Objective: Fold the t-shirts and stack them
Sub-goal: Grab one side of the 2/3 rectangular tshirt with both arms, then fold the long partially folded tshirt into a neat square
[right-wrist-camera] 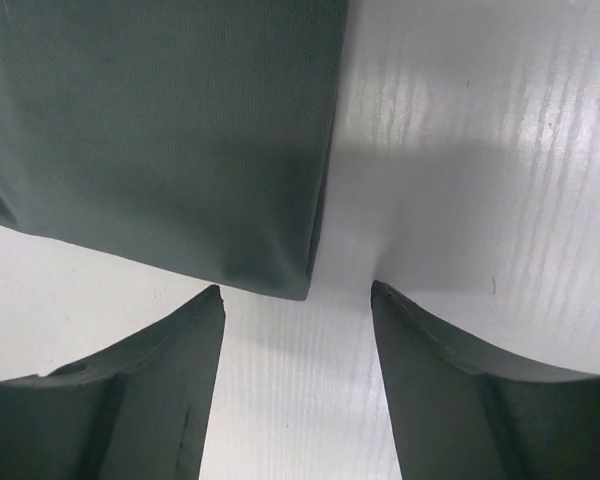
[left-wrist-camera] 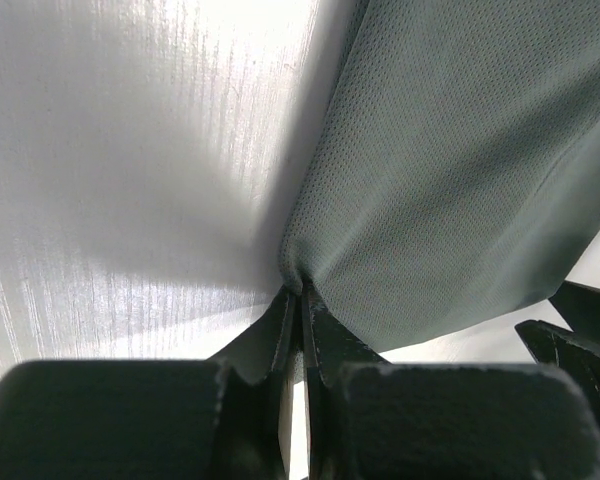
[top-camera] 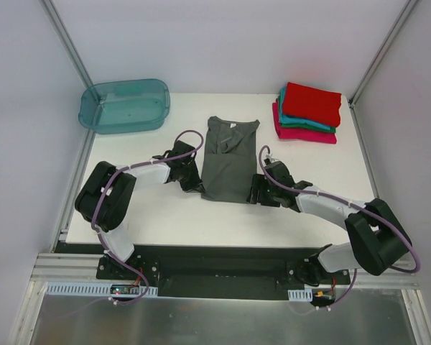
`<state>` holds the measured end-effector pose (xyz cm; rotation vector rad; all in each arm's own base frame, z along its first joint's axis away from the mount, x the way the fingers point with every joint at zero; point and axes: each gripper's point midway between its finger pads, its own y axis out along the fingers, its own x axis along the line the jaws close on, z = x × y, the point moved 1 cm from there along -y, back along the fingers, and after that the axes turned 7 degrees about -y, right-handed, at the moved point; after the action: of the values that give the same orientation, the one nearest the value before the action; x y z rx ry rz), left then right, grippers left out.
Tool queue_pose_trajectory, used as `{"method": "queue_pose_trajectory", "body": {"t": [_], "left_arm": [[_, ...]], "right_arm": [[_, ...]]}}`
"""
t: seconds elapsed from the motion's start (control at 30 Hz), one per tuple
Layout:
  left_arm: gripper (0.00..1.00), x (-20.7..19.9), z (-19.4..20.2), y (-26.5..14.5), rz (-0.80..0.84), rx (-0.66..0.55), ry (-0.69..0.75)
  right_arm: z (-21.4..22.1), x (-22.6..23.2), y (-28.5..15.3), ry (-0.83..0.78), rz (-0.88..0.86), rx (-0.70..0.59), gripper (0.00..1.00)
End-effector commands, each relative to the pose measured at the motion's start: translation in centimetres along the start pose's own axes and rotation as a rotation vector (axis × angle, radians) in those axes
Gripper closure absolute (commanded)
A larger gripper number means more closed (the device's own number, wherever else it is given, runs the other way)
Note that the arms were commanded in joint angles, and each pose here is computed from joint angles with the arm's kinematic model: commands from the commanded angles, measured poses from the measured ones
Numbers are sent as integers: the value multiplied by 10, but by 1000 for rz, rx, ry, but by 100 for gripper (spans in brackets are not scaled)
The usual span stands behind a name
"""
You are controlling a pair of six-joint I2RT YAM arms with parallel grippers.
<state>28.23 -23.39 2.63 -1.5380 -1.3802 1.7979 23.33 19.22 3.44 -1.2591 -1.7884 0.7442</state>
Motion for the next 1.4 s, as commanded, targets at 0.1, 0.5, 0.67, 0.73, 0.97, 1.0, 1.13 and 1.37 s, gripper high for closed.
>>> {"method": "queue_pose_trajectory", "body": {"t": [0.1,0.5,0.67,0.73,0.97,1.0,1.13,1.37], "left_arm": [[100,22,9,0,-91,1,1],[100,20,17,-10,-67,3,20],[100,26,50,-33,-56,-3,80],[100,28,64,-46,-56,-1,93],[100,42,101,-105,11,13,97],[100,42,105,-114,37,11,100],[100,45,123,-146,108,31,92],[100,33,133,-187,196,27,86]], "right_arm": [[-9,15,11,61,-52,-9,45],[0,27,4,72,-131,-7,99],[19,46,-29,59,-272,31,99],[34,50,-44,59,-304,69,99],[86,73,-117,0,-488,243,99],[91,74,-128,-10,-506,264,99],[98,83,-173,-13,-601,306,99],[99,99,-216,29,-749,307,99]]}}
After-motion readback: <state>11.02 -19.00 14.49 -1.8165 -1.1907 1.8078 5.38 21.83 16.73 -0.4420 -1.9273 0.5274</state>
